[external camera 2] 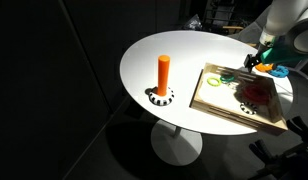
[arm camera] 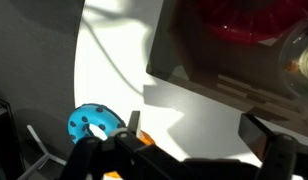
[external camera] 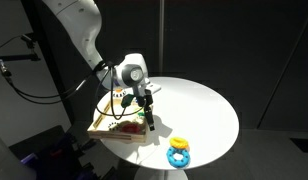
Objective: Put the orange ring on the table and then move the tray to the left
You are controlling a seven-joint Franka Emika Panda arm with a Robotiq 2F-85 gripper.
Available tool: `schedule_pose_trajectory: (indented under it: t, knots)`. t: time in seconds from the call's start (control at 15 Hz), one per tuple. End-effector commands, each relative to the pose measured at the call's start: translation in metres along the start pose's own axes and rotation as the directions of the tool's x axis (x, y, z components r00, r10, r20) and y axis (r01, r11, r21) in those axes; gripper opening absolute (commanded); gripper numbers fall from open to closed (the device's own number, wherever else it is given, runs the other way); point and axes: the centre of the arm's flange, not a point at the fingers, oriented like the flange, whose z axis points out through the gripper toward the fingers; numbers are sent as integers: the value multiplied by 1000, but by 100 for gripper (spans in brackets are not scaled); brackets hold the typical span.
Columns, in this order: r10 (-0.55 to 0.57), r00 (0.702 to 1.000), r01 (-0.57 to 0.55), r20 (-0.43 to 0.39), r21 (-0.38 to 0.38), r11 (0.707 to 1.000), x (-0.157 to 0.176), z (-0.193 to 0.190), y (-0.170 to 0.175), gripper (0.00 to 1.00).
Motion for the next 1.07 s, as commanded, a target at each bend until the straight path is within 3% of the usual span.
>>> schedule_pose_trajectory:
  t: [0.0, 0.47, 0.8, 0.87, 1.0]
  knots:
    - [-11, 998, 8, 67, 48, 999, -11, -13, 3, 100]
    - [-30, 986, -2, 161, 194, 981, -13, -52, 11, 100]
    - [-118, 975, 62, 191, 275, 959, -16, -87, 16, 100]
    - [-76, 982, 32, 175, 241, 970, -12, -70, 2, 100]
    - [-81, 982, 36, 173, 249, 968, -12, -75, 3, 100]
